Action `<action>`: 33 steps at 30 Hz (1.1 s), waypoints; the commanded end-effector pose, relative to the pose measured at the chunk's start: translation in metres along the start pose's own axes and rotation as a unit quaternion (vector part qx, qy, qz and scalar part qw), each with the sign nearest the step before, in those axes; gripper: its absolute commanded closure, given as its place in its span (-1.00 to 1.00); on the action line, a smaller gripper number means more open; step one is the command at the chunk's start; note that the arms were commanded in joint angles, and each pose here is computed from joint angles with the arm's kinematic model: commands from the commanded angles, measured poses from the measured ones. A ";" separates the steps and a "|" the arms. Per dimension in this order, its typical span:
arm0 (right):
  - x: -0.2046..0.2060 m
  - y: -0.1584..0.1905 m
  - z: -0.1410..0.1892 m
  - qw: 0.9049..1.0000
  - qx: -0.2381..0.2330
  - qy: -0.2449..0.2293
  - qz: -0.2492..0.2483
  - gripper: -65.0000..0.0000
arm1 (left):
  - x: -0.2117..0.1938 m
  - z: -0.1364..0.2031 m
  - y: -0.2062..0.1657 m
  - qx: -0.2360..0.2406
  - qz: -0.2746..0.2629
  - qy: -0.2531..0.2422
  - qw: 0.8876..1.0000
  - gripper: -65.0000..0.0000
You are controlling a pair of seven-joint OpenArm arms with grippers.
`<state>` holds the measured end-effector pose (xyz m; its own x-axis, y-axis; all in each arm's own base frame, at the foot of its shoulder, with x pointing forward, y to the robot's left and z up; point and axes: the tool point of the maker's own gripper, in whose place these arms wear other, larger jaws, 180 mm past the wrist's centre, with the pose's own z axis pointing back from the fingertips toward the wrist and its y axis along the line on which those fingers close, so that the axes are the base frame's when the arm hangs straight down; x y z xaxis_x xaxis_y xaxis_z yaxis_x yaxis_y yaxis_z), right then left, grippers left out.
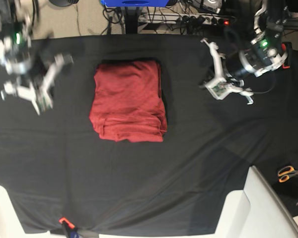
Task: Fold the T-shirt properly
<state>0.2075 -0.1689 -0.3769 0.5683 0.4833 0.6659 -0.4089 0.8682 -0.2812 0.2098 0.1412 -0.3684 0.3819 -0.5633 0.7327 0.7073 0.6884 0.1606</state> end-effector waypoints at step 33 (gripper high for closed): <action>-0.306 0.119 0.166 0.892 0.130 0.387 -0.193 1.00 | -0.208 0.101 -0.243 -0.280 0.074 0.235 0.928 1.00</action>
<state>-0.1319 -0.2287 -0.5035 0.9859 0.1659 -0.0236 -0.1624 0.9809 0.1072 -0.1054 0.1395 -0.4977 0.6186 -0.7245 0.3040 0.7751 0.4996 -0.3868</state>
